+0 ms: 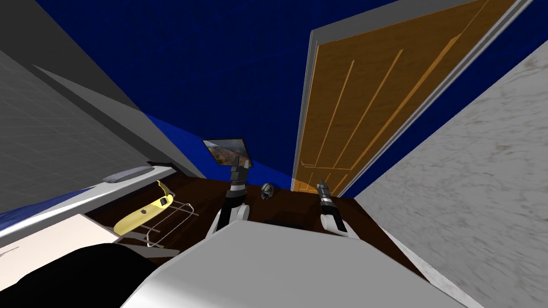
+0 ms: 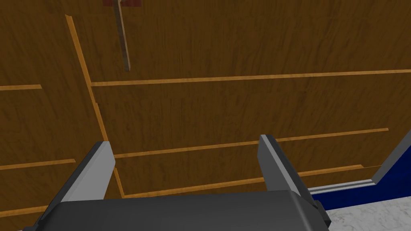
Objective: Pull the door open
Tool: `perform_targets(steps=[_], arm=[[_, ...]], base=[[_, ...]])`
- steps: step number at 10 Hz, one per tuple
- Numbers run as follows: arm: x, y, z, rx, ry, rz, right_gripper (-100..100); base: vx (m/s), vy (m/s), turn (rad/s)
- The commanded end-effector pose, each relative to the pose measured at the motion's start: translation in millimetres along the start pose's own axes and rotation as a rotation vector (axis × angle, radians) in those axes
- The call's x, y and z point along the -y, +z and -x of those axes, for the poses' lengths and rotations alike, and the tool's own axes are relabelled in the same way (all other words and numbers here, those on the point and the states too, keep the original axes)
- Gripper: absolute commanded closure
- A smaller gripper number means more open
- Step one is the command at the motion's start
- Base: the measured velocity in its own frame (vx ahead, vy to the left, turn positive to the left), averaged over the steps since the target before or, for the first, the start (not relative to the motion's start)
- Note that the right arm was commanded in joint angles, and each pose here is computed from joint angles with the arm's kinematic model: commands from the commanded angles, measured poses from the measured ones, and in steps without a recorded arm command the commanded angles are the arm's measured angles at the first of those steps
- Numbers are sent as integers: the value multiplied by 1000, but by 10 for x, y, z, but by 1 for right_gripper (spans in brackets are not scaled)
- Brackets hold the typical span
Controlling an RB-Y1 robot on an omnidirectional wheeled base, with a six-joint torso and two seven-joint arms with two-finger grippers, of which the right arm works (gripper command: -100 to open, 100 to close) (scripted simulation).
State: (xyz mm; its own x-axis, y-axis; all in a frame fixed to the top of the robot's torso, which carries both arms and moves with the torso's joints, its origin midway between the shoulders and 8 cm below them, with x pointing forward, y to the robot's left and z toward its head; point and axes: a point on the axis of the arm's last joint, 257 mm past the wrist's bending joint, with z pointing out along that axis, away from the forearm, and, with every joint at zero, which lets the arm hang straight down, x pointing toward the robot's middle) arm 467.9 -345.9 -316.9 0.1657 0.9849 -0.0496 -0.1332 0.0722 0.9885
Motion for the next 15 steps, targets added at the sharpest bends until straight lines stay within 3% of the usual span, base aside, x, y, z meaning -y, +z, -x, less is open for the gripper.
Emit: perform_targets(steps=[1,15], arm=[[91,1,18,4,6,-15,-100],[620,-74,87,33,39,-116,-100]], base=[[90,-28,119],[71,-35,76]])
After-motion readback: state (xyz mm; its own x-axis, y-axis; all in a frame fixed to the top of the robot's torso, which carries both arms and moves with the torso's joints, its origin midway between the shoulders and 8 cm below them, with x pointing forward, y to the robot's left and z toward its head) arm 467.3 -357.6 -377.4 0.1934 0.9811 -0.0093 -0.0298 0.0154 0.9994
